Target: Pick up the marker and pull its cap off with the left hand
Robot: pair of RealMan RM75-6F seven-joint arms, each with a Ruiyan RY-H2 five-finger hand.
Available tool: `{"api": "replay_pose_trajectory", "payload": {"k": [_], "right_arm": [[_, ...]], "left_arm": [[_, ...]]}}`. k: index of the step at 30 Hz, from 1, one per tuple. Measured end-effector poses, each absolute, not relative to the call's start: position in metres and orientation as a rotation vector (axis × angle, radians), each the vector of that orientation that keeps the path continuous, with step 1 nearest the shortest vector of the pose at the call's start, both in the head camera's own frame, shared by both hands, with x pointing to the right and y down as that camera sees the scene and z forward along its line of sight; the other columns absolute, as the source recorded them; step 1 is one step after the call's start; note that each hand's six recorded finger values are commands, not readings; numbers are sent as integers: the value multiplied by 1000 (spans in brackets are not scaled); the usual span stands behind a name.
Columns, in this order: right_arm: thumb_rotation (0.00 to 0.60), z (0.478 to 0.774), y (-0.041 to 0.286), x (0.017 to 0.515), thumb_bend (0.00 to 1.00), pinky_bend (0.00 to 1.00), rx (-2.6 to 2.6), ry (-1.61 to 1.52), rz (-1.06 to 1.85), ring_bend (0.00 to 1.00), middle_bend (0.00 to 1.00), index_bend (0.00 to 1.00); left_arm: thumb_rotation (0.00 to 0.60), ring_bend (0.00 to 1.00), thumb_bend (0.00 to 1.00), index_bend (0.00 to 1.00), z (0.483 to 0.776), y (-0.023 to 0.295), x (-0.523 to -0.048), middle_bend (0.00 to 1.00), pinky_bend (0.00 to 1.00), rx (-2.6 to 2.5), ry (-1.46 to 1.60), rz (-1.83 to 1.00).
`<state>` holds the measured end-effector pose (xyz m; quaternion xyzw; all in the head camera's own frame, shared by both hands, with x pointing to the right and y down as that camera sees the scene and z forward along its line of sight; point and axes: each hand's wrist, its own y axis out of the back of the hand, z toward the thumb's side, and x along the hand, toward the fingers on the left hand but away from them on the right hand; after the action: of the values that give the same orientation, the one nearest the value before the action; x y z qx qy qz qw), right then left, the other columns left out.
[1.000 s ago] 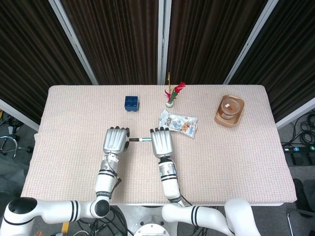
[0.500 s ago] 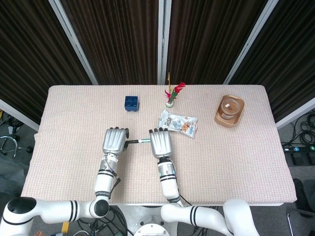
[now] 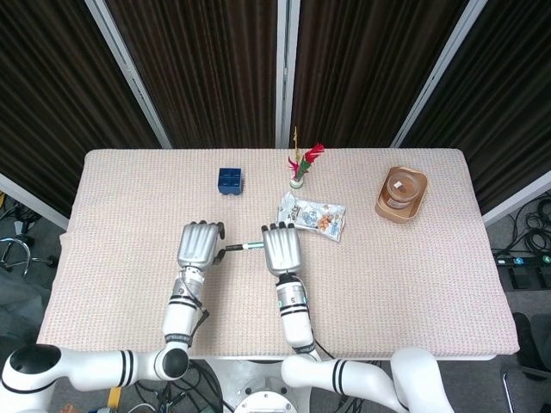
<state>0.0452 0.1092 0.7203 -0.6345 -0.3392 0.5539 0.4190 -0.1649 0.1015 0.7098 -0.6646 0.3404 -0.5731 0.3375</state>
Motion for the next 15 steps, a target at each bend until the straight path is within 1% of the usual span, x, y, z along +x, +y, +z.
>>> {"api": "replay_pose_trajectory", "payload": {"k": [8,15], "right_arm": [[600,720,104,46,276,482,-1594,-870,1389,414,584,619],[600,722,103,42,276,482,-1606,-869,1391,414,584,619]], "left_arm": [[600,441,240,482,712,101,-170,512,479,-1720,888,-1506],[600,442,229,482,714,104,-163,512,478,-1733,886,-1496]]}}
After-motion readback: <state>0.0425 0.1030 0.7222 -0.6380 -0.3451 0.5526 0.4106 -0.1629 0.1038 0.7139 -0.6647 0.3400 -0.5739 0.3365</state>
